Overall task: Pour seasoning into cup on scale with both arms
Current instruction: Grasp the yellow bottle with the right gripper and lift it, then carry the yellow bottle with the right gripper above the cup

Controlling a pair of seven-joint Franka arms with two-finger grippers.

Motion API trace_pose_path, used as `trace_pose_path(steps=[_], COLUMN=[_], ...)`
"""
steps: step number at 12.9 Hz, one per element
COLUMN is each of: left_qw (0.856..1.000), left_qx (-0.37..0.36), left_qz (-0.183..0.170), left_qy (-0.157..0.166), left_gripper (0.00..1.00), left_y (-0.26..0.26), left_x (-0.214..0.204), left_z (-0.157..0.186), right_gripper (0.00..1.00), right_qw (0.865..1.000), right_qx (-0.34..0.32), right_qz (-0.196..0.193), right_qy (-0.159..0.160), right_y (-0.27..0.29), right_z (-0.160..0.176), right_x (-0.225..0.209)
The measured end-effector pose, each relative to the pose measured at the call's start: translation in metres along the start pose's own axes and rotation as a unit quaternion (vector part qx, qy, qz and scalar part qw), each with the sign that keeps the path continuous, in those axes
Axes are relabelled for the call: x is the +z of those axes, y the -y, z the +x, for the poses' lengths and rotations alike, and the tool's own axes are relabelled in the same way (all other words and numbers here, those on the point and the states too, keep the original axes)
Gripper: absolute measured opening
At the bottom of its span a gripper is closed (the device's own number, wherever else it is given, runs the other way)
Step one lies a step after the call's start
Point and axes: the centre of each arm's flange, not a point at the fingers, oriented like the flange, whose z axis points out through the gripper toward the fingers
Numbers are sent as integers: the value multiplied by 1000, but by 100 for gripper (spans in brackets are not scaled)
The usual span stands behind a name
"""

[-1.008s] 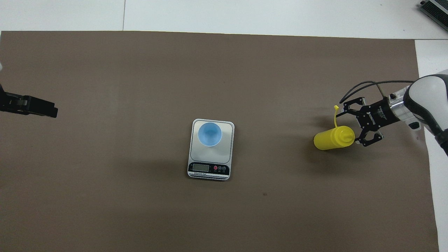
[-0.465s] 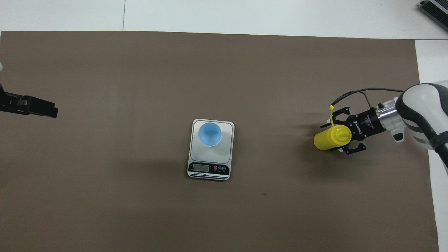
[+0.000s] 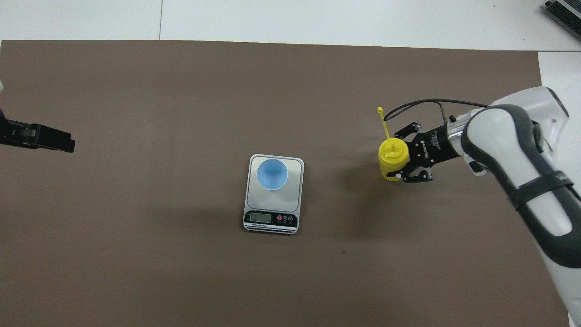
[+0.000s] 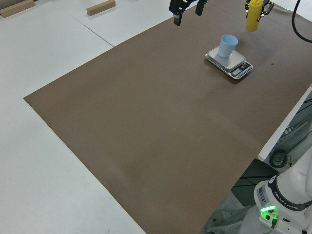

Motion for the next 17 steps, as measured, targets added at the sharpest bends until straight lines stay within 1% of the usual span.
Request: trace_pose_path(steps=[1,2,3,4,5,6,7,9,10,13,15,17], left_qw=[1000,1000,1000,1000,1000,1000,1000,1000,1000,1000,1000,1000], left_qx=[0,0,0,0,0,1,1,1,1,2,2,2], left_qz=[0,0,0,0,0,0,0,0,0,0,0,0], left_qy=[0,0,0,0,0,0,1,1,1,1,1,1], left_gripper=[100,100,100,100,100,100,100,100,100,100,100,100], left_y=[0,0,0,0,-1,-1,-1,-1,-1,-2,-2,-3], left_x=[0,0,0,0,0,0,0,0,0,1,1,1], left_z=[0,0,0,0,0,0,0,0,0,0,0,0], right_gripper=[63,61,56,56,56,56,56,56,56,56,56,56], right_qw=[999,995,989,983,975,963,951,927,912,870,833,801], right_qx=[4,4,0,-10,-25,-45,-66,-111,-130,-191,-237,-271], right_qz=[15,36,58,72,88,109,127,154,167,185,198,212], right_qy=[-46,-95,-138,-168,-203,-243,-274,-325,-351,-414,-458,-489], right_y=[-2,-8,-16,-24,-27,-27,-26,-27,-30,-41,-44,-46], right_z=[-41,-82,-122,-146,-162,-172,-181,-200,-210,-230,-237,-243], right_x=[14,33,55,69,72,69,64,64,69,93,102,102])
